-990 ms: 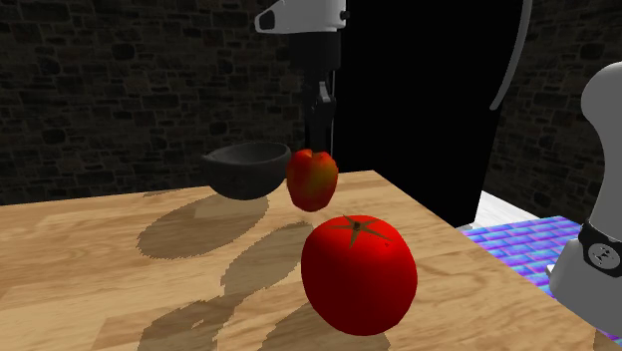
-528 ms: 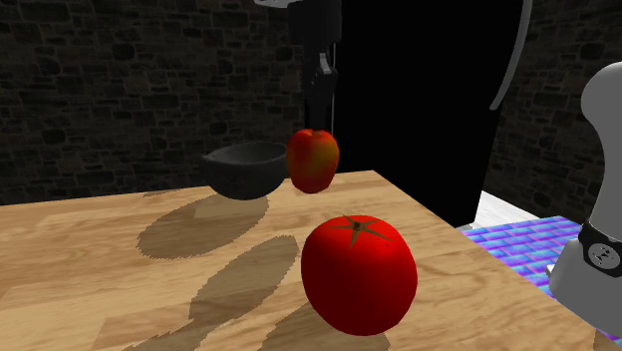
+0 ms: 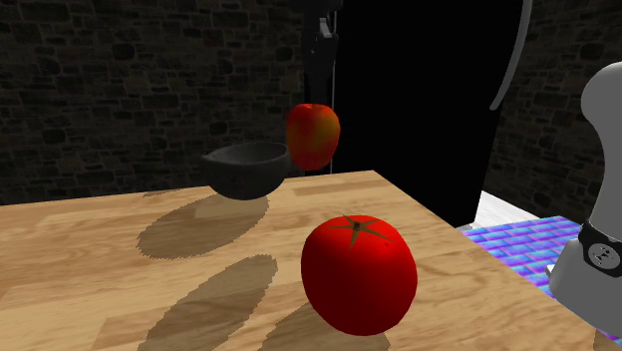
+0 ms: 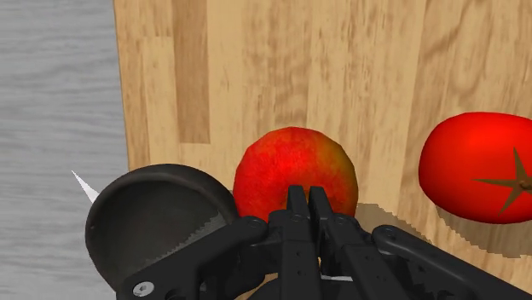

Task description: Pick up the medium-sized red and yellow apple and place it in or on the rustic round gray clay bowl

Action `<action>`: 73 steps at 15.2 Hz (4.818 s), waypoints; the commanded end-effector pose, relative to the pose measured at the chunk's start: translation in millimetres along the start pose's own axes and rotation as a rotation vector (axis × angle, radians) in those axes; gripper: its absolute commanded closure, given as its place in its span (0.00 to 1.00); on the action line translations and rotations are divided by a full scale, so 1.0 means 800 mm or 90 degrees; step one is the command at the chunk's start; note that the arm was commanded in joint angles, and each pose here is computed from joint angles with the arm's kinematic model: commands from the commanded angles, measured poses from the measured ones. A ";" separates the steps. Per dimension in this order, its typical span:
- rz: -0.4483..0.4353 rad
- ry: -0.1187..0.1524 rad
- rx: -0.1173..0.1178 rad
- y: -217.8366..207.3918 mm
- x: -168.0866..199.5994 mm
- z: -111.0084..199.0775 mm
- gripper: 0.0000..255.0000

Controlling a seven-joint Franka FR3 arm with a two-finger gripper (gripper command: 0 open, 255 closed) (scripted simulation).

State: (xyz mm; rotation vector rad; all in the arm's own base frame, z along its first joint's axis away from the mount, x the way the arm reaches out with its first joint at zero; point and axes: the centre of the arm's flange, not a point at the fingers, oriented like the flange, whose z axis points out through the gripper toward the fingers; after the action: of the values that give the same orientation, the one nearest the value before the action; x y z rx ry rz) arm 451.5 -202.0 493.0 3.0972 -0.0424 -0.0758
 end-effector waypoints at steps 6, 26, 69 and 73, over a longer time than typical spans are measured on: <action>0.000 0.000 0.000 0.001 -0.003 -0.046 1.00; 0.000 0.000 0.000 0.145 0.109 -0.174 1.00; 0.000 0.000 0.000 0.161 0.136 -0.008 0.00; 0.000 0.000 0.000 0.161 0.136 -0.071 0.00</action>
State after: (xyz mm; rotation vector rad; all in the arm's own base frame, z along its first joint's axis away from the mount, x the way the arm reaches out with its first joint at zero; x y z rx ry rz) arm 559.5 -331.2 538.3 3.0967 -0.0419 -0.0747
